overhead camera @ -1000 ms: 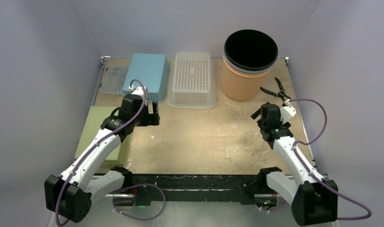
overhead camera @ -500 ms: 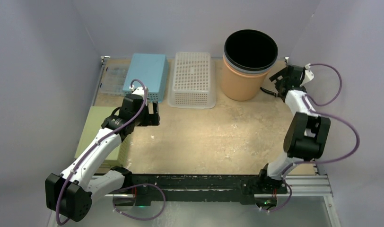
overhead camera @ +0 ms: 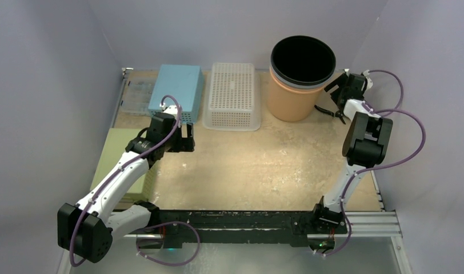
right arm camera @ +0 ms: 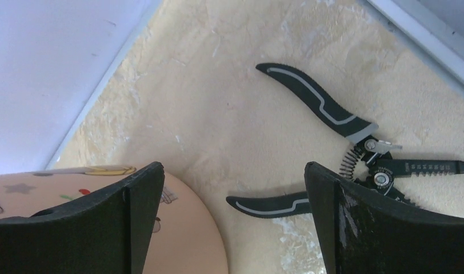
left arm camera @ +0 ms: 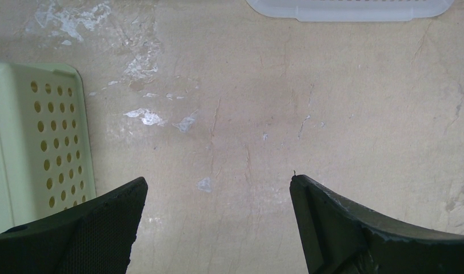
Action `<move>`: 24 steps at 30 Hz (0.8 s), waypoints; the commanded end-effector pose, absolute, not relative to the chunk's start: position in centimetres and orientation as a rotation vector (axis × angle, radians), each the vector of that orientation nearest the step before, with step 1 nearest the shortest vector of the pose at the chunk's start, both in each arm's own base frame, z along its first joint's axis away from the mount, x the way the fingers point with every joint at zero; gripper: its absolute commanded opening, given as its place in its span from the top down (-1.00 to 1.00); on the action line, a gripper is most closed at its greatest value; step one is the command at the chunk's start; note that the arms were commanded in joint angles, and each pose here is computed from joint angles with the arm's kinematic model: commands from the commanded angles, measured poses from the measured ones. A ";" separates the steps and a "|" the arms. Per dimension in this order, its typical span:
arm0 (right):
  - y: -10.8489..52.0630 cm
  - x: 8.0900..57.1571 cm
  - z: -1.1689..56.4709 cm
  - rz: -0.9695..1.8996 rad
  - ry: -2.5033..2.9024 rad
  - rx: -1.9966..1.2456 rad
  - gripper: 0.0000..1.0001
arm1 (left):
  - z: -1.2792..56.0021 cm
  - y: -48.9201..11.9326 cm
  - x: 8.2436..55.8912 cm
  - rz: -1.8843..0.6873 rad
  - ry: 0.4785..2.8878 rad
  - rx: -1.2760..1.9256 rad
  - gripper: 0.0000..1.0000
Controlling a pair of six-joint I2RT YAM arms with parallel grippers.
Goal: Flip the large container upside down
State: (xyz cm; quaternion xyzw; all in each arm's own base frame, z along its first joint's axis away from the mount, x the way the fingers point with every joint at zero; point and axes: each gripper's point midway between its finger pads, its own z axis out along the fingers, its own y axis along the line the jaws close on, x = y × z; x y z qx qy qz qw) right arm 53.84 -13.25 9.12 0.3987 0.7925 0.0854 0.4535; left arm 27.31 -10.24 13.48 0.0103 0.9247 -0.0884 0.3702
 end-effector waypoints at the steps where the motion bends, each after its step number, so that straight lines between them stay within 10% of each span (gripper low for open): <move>1: -14.3 54.5 12.1 0.142 1.858 0.948 -0.90 | 13.7 -10.8 27.9 -0.263 2.349 0.062 -0.89; 24: -11.9 59.4 6.7 0.135 1.738 1.048 -0.97 | 12.1 -11.1 27.9 -0.262 2.409 0.078 -0.88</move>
